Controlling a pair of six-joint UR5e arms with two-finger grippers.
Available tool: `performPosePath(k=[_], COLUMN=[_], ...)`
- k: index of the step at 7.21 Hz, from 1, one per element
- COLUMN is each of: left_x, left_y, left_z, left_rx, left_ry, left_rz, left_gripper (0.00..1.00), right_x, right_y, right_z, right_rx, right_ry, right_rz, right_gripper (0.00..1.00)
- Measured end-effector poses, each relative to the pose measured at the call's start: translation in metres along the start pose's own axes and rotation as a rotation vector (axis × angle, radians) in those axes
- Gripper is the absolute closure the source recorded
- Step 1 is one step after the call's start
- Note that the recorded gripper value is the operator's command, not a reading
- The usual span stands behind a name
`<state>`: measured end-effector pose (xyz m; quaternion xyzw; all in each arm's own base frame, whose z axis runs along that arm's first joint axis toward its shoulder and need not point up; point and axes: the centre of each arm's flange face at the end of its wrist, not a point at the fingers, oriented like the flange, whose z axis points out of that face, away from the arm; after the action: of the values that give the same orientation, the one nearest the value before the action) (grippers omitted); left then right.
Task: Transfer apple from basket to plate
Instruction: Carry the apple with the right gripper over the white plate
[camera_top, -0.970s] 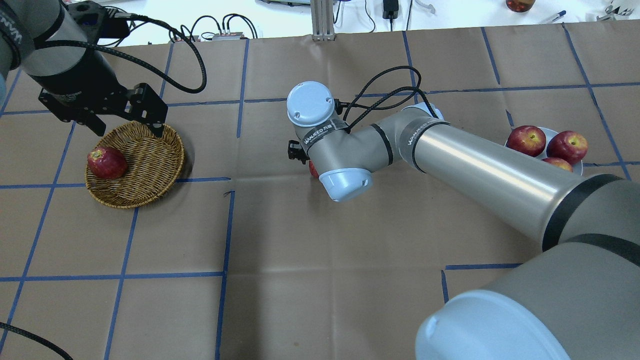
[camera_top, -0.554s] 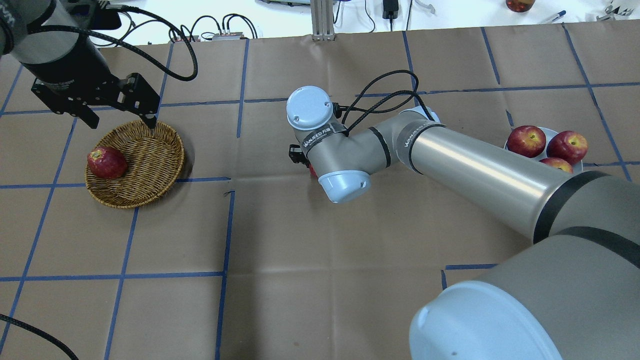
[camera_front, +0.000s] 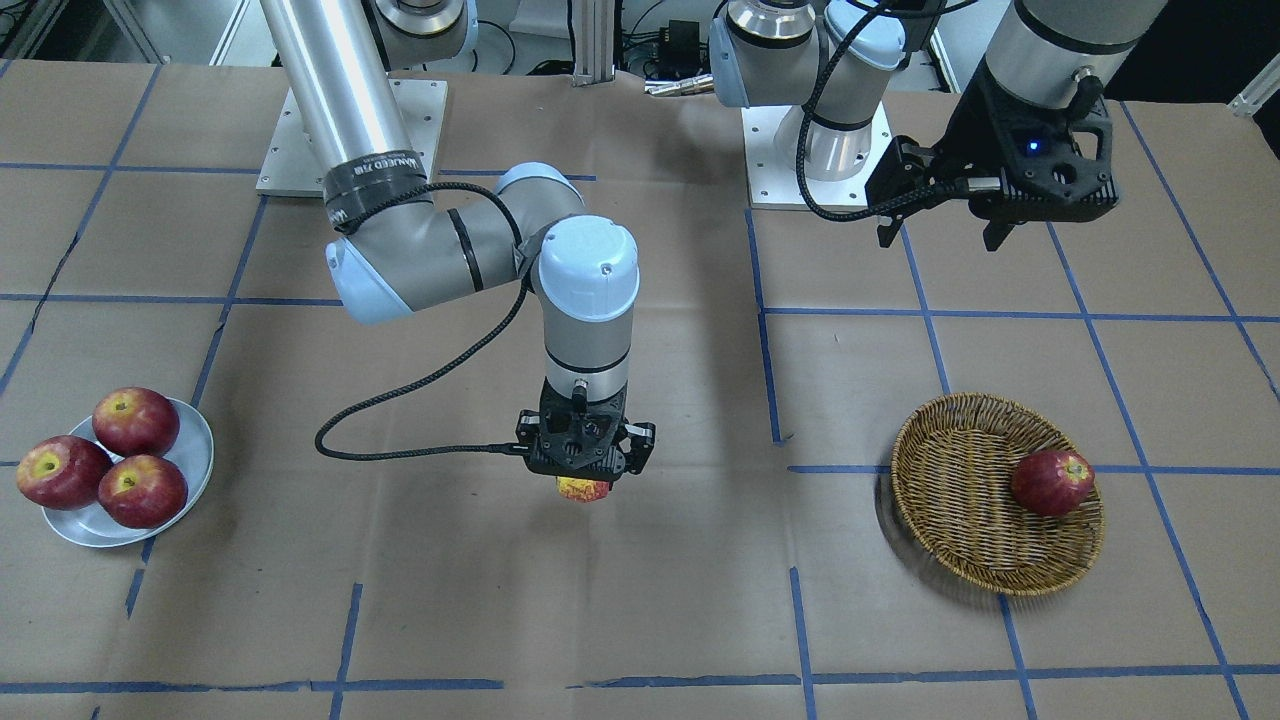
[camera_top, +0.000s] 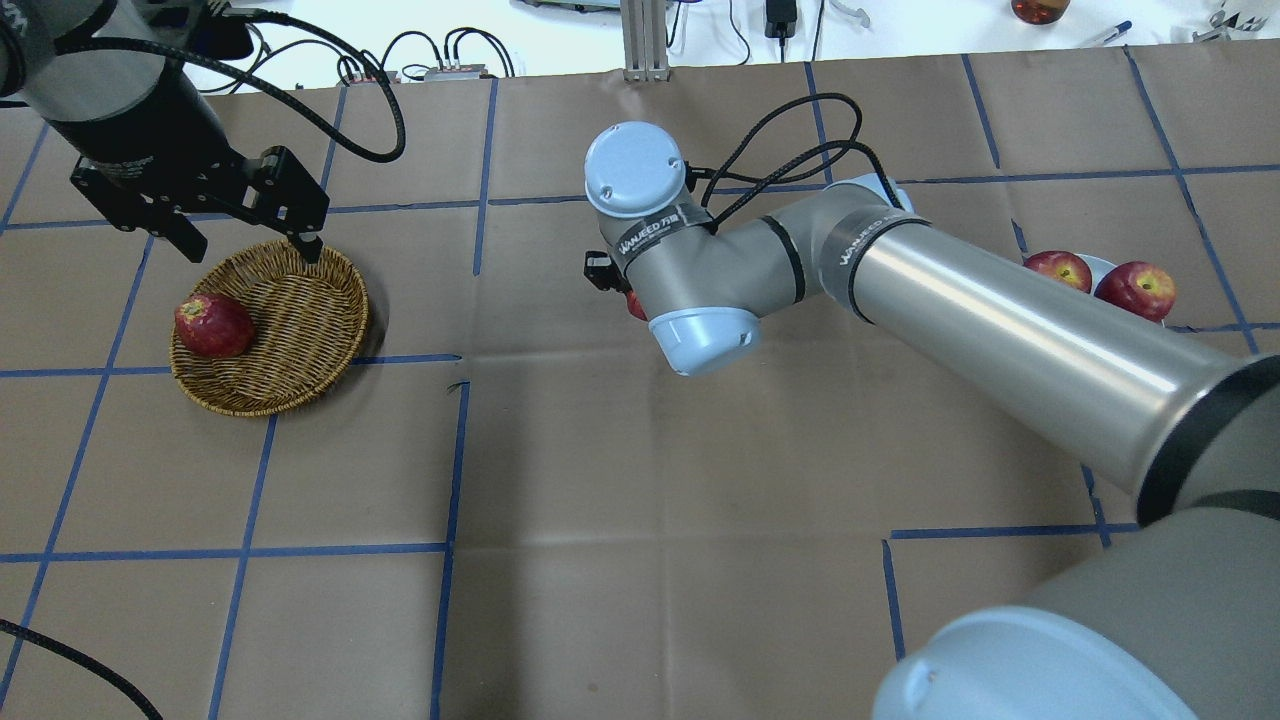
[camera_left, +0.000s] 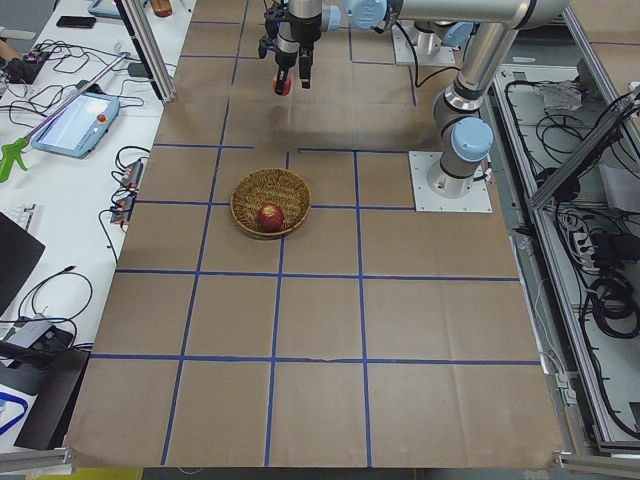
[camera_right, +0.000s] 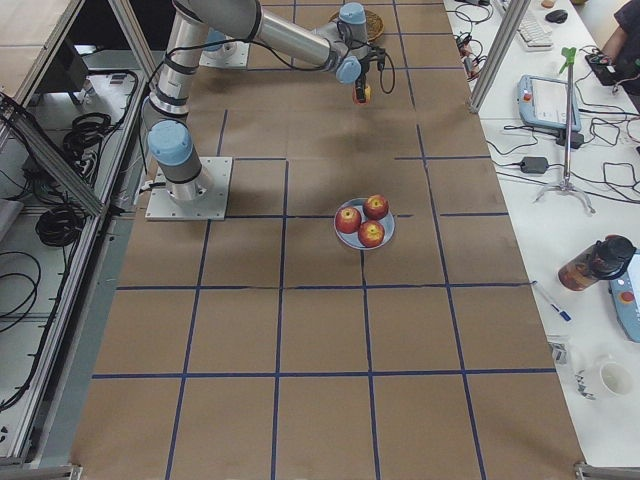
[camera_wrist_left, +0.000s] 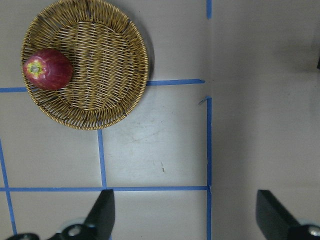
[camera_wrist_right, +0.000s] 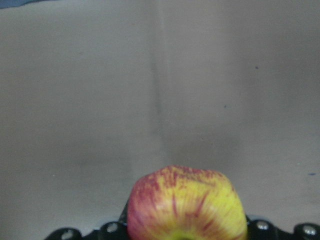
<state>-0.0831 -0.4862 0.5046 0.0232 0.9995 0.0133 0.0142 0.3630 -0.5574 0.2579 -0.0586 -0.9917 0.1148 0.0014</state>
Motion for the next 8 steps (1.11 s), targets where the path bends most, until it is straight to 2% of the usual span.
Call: performPosePath(k=[2, 4, 6, 8], left_x=[0.009, 0.011, 0.011, 0.011], left_y=[-0.001, -0.002, -0.002, -0.002], left_z=[0.006, 0.006, 0.004, 0.004], left_rx=[-0.011, -0.012, -0.004, -0.004], left_ry=[0.001, -0.005, -0.01, -0.013], left_rz=[0.018, 0.023, 0.022, 0.022], left_gripper=[0.01, 0.01, 0.01, 0.01], right_x=[0.076, 0.199, 0.324, 0.432], right_y=[-0.034, -0.068, -0.087, -0.09], right_z=[-0.069, -0.112, -0.123, -0.114], right_rx=[-0.041, -0.098, -0.117, -0.14], right_ry=[0.016, 0.015, 0.024, 0.019], right_rz=[-0.015, -0.092, -0.217, -0.317], right_gripper=[0.54, 0.54, 0.54, 0.54])
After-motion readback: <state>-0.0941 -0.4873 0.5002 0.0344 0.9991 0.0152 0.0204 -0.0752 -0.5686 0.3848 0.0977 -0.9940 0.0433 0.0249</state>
